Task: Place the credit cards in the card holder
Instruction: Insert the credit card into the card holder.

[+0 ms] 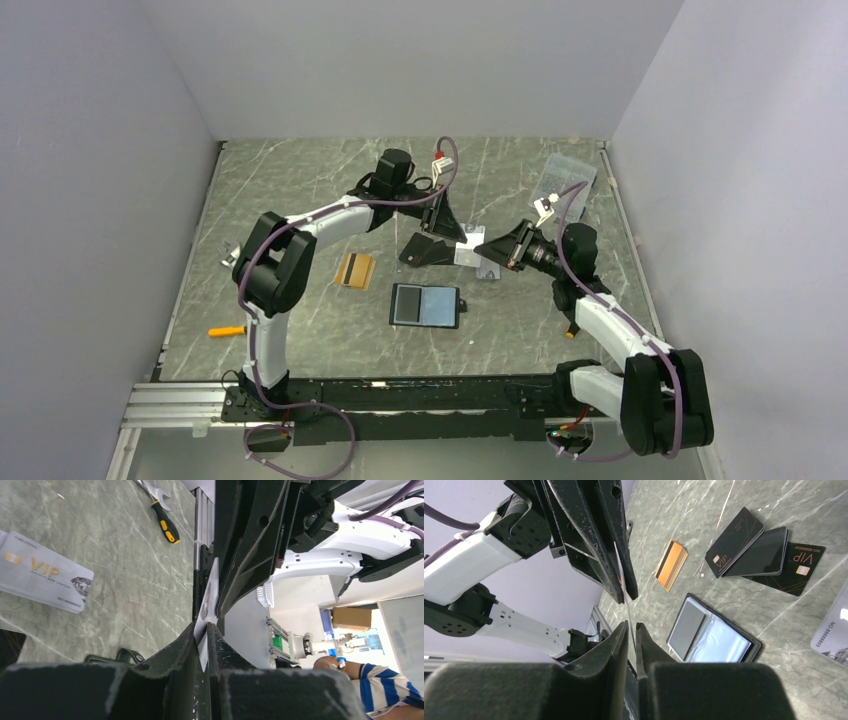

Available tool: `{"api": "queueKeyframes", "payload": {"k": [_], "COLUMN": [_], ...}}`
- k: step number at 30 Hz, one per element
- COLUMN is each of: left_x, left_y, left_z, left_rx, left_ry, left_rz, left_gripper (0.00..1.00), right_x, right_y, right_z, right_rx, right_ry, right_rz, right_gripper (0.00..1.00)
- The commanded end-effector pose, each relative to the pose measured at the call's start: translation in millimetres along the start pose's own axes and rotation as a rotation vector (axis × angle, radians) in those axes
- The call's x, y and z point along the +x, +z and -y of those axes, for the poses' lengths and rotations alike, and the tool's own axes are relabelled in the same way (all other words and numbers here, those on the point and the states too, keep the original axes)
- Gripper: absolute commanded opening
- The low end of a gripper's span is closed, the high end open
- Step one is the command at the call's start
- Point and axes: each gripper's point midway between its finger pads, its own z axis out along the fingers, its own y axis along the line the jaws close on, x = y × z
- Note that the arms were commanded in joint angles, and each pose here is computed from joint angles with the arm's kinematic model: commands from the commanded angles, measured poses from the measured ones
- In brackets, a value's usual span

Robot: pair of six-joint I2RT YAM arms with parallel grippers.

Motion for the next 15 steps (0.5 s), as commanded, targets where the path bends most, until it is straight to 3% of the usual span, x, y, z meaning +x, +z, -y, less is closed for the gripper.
{"api": "queueKeyframes", "payload": {"k": [1,6,10,15], "left_x": [-10.2,-11.2,-10.2,-8.9], "left_y": [-5.2,-6.3,-9.1,-16.1], "left_z": [40.4,44.6,43.8,37.4], "left_rx": [0.079,0.085,0.076,0.046], "left_ry": [0.101,0.107,0.104,0.099], "left_rz": [0.006,0.009,0.013,0.02], "left_gripper": [0.17,0.17,0.17,0.2], "right_x": [-13.0,-14.3,-12.6,-8.6], "right_y": [8.8,19.0,19.5,12.7], "right_z": [-30.3,-38.0,-35.4,-27.6], "right_rx": [-0.112,-0.132,-0.123,-0.065], "right_ry": [-0.081,-0.087,-0.077,-0.089], "right_rz": [-0.01,-0.022,-0.021,-0.008], "right_gripper": [0.16,0.12,0.0,0.0]}}
